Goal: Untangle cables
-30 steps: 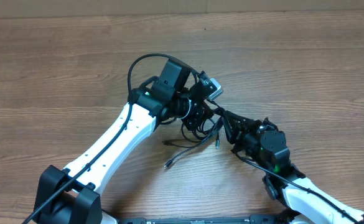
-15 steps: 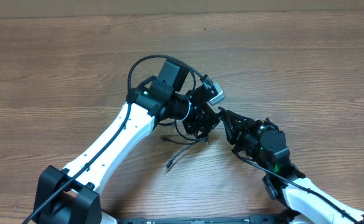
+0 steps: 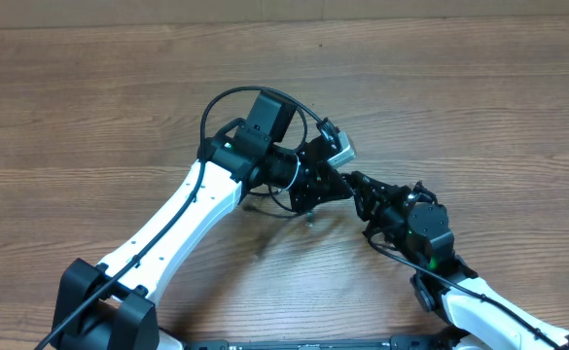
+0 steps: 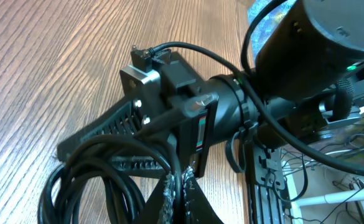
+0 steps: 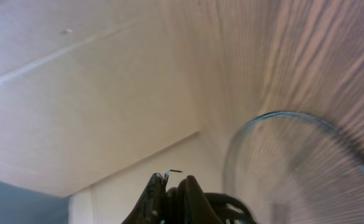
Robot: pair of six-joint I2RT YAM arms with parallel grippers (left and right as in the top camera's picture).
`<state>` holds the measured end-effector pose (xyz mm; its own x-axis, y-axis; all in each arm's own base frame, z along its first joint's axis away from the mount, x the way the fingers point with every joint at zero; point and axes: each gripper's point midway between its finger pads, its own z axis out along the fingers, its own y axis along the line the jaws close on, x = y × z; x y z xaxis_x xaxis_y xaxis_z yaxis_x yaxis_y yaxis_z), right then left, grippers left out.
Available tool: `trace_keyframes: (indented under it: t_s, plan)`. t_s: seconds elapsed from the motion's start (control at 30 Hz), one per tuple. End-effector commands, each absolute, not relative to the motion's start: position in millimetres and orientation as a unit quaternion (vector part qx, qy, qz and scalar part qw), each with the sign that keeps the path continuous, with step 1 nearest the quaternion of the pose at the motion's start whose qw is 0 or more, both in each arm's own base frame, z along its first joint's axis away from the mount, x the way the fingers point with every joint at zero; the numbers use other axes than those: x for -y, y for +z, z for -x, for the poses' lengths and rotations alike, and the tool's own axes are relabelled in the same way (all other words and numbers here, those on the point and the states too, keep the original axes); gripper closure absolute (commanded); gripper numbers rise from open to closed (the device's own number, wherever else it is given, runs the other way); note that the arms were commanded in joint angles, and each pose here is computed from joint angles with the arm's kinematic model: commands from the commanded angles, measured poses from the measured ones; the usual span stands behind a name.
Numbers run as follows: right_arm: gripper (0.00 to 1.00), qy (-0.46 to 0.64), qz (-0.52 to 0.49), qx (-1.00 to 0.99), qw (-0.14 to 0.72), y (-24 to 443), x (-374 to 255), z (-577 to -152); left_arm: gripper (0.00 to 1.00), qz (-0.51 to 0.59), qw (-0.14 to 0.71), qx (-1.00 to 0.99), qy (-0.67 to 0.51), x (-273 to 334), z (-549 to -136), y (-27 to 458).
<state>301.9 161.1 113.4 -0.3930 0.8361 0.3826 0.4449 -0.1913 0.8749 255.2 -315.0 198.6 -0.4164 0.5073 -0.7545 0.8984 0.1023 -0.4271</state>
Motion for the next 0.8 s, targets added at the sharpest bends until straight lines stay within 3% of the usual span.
trace_keyframes:
  t_s: [0.0, 0.13, 0.2, 0.27, 0.4, 0.53, 0.67, 0.7, 0.77]
  plan:
    - [0.96, 0.529, -0.505, -0.653, 0.194, 98, -158, -299, 0.96, -0.511, 0.256, -0.683, -0.455, 312, -258, 225]
    - [0.95, 0.412, -0.558, -0.694, 0.192, 43, -129, -281, 0.96, -0.465, 0.267, -0.743, -0.401, 291, -290, 211]
    - [0.79, 0.377, -0.574, -0.702, 0.187, 29, -120, -273, 0.96, -0.428, 0.266, -0.778, -0.375, 279, -305, 204]
    - [0.55, 0.360, -0.580, -0.708, 0.180, 22, -117, -267, 0.96, -0.388, 0.265, -0.812, -0.346, 265, -320, 197]
    - [0.25, 0.355, -0.582, -0.711, 0.176, 19, -117, -264, 0.96, -0.308, 0.264, -0.868, -0.287, 244, -341, 183]
    - [0.10, 0.355, -0.581, -0.712, 0.171, 18, -118, -263, 0.96, -0.250, 0.265, -0.898, -0.246, 229, -354, 176]
    - [0.02, 0.355, -0.581, -0.713, 0.171, 18, -118, -263, 0.96, -0.177, 0.269, -0.926, -0.195, 209, -367, 169]
    - [0.01, 0.355, -0.581, -0.713, 0.171, 18, -118, -263, 0.94, -0.162, 0.272, -0.931, -0.182, 204, -370, 167]
    - [0.00, 0.354, -0.581, -0.713, 0.170, 18, -118, -263, 0.82, -0.139, 0.275, -0.937, -0.164, 197, -374, 165]
